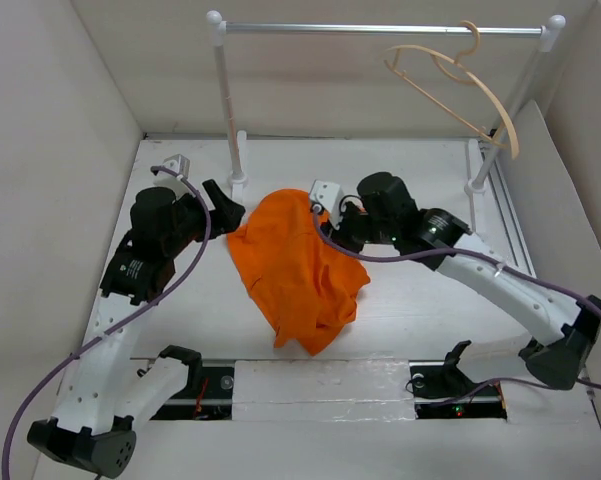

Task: Place the trousers on the hanger
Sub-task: Fold the trousers

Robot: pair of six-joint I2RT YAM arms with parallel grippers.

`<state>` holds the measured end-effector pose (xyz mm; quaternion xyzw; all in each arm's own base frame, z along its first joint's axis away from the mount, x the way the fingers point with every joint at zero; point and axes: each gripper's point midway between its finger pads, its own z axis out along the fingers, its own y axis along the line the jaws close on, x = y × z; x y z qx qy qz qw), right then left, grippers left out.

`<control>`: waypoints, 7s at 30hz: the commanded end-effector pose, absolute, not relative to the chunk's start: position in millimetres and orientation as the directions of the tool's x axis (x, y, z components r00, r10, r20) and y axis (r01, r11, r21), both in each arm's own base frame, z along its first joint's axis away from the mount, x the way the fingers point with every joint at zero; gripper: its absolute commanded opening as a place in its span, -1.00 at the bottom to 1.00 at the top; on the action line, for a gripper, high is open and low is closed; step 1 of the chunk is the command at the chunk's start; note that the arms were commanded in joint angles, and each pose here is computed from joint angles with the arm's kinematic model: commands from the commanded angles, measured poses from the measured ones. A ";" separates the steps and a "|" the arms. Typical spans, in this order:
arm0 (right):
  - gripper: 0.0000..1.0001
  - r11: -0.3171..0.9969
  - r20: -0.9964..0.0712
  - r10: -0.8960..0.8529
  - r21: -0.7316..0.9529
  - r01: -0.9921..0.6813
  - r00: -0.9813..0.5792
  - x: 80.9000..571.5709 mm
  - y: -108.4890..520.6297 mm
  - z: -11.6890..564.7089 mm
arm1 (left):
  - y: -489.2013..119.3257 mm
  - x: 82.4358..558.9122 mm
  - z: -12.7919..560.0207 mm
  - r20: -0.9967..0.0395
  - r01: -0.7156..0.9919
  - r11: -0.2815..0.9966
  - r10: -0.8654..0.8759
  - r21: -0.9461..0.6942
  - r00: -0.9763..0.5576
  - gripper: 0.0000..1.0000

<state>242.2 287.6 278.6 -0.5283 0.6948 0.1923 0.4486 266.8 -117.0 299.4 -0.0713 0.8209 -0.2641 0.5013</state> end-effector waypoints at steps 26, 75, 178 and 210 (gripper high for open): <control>0.87 0.400 -0.709 -0.670 -0.097 -0.911 -0.219 308.0 510.3 95.6 | -59.0 301.0 452.8 -0.816 -0.049 0.818 -0.575 -0.573 -0.061 0.31; -1.00 0.951 -0.971 -0.211 -0.177 -0.255 -0.114 277.7 80.4 406.5 | -283.9 221.3 53.6 -0.318 0.185 0.813 -0.001 -0.552 -0.948 0.26; -1.00 0.823 -0.946 -0.160 0.030 -0.567 -0.283 326.1 173.3 260.2 | -30.2 339.3 127.9 -0.649 -0.501 0.829 -0.527 -0.248 -0.550 -1.00; -1.00 0.876 -0.973 -0.064 0.052 -0.480 -0.223 195.1 116.9 344.3 | 51.0 294.7 329.4 -0.928 -0.612 0.775 -0.327 -0.156 -0.178 -1.00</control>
